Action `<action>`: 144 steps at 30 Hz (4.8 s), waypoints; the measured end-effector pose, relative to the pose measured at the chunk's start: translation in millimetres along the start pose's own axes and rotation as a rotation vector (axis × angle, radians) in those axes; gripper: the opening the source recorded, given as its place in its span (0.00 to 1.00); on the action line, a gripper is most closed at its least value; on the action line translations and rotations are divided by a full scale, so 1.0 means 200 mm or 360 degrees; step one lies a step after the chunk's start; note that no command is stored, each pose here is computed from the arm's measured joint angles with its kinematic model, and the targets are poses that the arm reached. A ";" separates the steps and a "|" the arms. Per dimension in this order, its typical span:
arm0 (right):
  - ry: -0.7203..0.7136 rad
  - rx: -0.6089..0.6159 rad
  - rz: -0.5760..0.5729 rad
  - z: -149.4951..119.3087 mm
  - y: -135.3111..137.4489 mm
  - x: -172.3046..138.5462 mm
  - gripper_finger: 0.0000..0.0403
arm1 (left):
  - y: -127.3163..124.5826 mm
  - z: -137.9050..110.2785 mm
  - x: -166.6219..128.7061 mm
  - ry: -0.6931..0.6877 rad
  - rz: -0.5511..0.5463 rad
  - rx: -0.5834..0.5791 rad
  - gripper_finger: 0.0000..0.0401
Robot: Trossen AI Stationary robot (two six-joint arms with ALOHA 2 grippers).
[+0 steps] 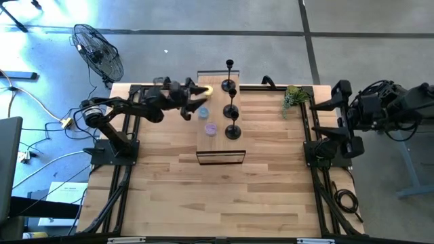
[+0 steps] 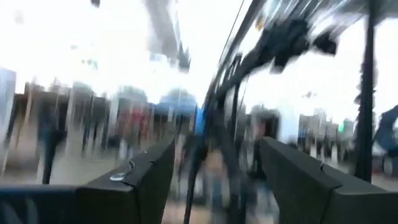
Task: Pick & Place candle stick holders
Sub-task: Return to Home Position
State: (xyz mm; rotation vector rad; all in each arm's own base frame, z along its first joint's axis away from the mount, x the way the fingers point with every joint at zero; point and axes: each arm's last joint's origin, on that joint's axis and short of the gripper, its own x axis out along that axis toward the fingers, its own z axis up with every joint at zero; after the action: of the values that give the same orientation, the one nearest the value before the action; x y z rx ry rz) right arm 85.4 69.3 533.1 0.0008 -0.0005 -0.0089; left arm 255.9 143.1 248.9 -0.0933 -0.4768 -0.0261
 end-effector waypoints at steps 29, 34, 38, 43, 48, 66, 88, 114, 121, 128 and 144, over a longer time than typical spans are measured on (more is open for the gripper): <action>0.0076 -0.0244 -0.0917 -0.01 -0.07 -0.01 0.63 | -0.58 0.89 -0.43 0.0142 0.0240 -0.0123 0.56; 0.0066 -0.0241 -0.0753 -0.01 -0.05 -0.01 0.63 | -0.72 0.90 -0.64 0.0311 0.0180 -0.0057 0.46; 0.0065 -0.0255 -0.0625 -0.01 -0.04 0.00 0.62 | -0.80 0.91 -0.82 0.0259 0.0372 -0.0012 0.33; 0.0077 -0.0301 -0.0595 -0.02 -0.04 0.00 0.50 | -0.84 0.86 -0.94 0.0348 0.0526 -0.0048 0.06; 0.0042 -0.0331 -0.0613 0.02 -0.07 -0.02 0.25 | -0.80 0.78 -0.93 0.0476 0.0557 -0.0114 0.04; 0.0122 -0.0153 -0.0273 -0.21 -0.45 -0.34 0.00 | -0.54 0.15 -0.88 0.0138 0.0394 -0.0445 0.00; -0.0081 -0.0088 -0.0161 -1.09 -0.26 -0.20 0.00 | -0.62 -0.02 -0.85 0.0505 0.0599 -0.0358 0.00; -0.0172 0.0209 0.0144 -1.77 -0.10 -0.05 0.00 | -0.64 -0.04 -0.84 0.0550 0.0537 -0.0434 0.00; -0.0196 0.0165 0.0135 -1.77 -0.14 -0.01 0.00 | -0.64 -0.04 -0.84 0.0542 0.0600 -0.0424 0.00; -0.0206 0.0138 0.0060 -1.77 -0.20 0.03 0.00 | -0.64 -0.04 -0.84 0.0541 0.0604 -0.0443 0.00; -0.0148 0.0208 0.0028 -1.79 -0.30 0.06 0.00 | -0.64 -0.04 -0.84 0.0543 0.0541 -0.0397 0.00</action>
State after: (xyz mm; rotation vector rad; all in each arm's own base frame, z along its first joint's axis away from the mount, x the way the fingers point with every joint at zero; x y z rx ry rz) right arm 96.8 10.1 175.4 0.1314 -0.0941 0.0085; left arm 104.4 15.0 176.1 -0.4072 -0.1102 0.2296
